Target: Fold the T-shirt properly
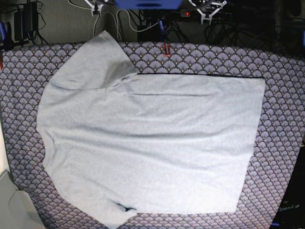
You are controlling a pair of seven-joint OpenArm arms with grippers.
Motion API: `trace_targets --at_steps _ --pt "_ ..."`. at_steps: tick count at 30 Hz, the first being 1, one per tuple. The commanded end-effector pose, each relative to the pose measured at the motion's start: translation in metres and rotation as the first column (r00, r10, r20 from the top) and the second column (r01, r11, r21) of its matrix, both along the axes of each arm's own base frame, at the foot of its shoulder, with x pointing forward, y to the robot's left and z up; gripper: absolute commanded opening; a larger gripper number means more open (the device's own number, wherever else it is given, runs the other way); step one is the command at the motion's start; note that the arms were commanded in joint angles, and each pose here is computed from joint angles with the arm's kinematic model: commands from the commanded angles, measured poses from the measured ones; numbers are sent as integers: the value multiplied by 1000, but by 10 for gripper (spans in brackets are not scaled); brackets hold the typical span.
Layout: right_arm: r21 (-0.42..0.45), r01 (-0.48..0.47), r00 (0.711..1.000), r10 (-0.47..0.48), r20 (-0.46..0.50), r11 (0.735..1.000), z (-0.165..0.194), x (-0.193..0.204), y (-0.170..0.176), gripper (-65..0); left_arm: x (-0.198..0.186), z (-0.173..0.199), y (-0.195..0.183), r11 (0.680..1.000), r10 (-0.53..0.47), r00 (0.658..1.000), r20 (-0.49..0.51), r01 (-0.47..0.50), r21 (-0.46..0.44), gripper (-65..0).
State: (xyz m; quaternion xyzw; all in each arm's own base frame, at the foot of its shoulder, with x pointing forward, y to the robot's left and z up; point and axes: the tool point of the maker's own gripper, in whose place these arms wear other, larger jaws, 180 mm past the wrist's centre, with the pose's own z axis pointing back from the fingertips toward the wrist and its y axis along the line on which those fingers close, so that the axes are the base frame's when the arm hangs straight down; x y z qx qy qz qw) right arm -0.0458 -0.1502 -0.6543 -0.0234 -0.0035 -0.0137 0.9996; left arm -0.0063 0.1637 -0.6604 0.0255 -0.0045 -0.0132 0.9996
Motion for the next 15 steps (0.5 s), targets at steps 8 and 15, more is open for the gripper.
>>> trace_targets --at_steps 8,15 --pt "-1 -10 999 10 48 1000 26 -5 -2 -650 -4 17 18 999 -27 999 37 26 26 -647" --pt "-6 -19 989 20 144 1000 58 18 -2 -650 16 57 18 998 -68 985 159 65 23 -647"
